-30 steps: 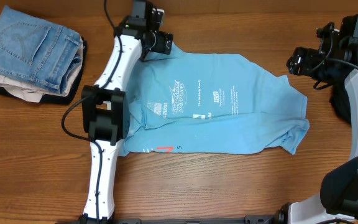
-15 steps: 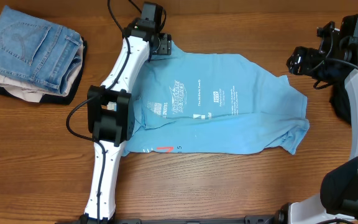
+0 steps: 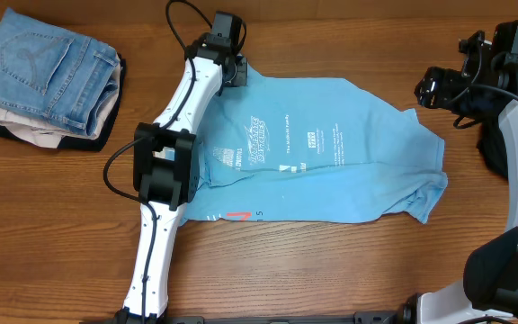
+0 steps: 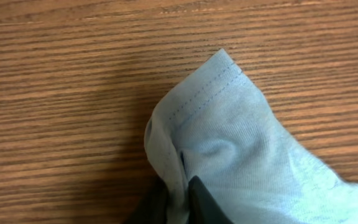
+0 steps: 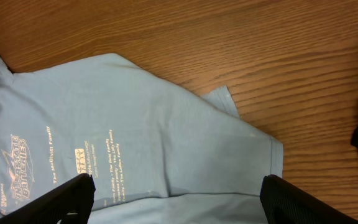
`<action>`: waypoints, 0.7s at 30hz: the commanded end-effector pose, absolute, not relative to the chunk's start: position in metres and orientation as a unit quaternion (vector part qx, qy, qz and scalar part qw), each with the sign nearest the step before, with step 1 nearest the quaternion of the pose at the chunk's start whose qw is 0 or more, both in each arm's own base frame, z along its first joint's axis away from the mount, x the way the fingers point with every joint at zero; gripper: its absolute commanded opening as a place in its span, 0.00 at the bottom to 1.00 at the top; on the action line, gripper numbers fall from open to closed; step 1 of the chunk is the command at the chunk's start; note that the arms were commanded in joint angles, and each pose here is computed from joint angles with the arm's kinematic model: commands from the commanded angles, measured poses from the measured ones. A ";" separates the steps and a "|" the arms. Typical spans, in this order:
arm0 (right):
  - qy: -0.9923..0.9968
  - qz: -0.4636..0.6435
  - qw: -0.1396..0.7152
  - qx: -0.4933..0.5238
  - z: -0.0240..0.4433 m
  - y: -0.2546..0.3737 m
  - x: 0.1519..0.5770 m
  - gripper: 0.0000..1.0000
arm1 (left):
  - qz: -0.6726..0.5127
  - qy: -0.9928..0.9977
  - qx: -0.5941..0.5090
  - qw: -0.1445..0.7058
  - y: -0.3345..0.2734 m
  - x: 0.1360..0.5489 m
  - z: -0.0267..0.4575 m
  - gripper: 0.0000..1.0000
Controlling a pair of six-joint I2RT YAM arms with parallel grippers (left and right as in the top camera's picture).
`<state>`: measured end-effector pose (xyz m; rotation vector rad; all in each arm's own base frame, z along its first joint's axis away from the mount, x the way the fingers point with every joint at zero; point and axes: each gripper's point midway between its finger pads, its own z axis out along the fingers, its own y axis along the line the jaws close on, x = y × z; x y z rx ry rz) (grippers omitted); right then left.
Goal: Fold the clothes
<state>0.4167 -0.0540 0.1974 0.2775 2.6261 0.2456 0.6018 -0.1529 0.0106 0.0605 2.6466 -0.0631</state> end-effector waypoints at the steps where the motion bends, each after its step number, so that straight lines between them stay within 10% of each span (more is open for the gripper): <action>1: 0.957 0.094 0.258 0.095 0.207 -0.052 0.423 0.90 | -0.020 0.968 0.024 0.248 -0.152 0.605 0.011 0.04; 13: 0.956 0.095 0.261 0.094 0.208 -0.051 0.424 0.90 | -0.025 0.944 0.065 0.321 -0.146 0.577 0.179 0.04; 21: 0.956 0.097 0.261 0.094 0.208 -0.051 0.424 0.90 | -0.062 0.984 0.108 0.125 -0.152 0.477 0.155 0.04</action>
